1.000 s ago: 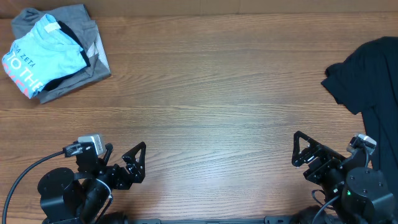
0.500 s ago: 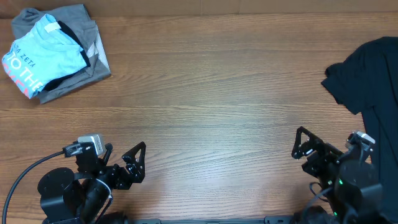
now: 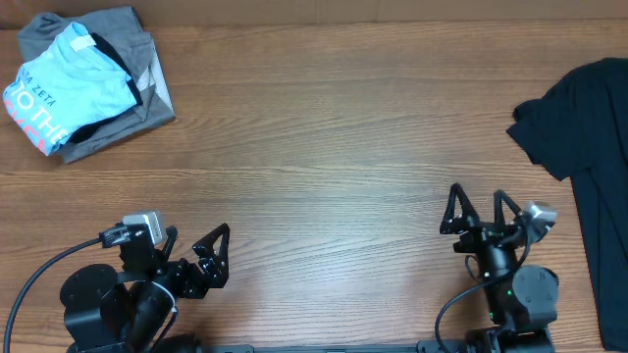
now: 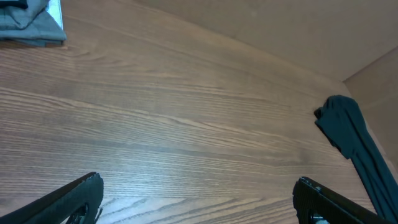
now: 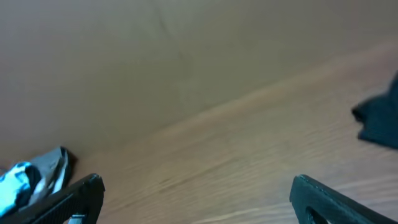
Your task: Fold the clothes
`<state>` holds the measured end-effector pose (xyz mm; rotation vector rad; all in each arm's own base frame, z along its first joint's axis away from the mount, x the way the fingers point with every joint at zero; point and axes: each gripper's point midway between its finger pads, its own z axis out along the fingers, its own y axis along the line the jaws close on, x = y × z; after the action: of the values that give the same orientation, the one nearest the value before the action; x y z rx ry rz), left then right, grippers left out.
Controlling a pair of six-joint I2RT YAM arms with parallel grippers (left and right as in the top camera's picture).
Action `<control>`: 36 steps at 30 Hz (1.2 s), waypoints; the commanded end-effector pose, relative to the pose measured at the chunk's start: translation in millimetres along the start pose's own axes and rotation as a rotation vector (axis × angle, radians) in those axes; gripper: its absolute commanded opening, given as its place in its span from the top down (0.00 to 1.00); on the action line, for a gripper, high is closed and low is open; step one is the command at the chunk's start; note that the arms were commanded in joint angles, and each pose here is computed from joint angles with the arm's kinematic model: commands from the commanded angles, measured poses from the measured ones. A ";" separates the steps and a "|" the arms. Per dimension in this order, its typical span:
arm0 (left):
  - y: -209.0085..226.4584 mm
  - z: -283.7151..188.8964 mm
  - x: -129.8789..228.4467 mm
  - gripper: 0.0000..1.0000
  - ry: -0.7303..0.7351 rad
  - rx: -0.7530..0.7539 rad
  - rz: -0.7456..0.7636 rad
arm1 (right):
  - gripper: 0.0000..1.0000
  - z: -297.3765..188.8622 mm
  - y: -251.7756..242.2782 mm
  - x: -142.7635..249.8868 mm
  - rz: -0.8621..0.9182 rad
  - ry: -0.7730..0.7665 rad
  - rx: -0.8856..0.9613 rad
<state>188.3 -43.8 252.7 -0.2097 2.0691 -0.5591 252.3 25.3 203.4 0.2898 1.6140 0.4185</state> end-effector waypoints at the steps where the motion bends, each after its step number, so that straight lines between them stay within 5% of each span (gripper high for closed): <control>1: 0.5 0.5 1.2 0.00 0.001 -0.001 -0.008 | 0.00 -3.2 3.2 2.9 -0.128 -0.048 -0.051; 13: 0.5 0.5 1.3 0.00 0.002 -0.001 -0.008 | 0.00 -8.0 -15.9 -0.2 -0.194 -0.147 -0.005; 19: 0.6 0.5 1.4 0.00 0.002 -0.001 -0.009 | 0.00 -6.9 -15.0 8.1 -0.310 -0.113 -0.013; 36: 2.2 0.4 6.9 0.00 0.024 -0.008 -0.020 | 0.00 -5.4 -23.6 25.8 -0.297 -0.036 0.010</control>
<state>185.1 -44.4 247.2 -0.2218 2.0946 -0.5648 246.0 15.2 171.8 0.0706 1.5987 0.1846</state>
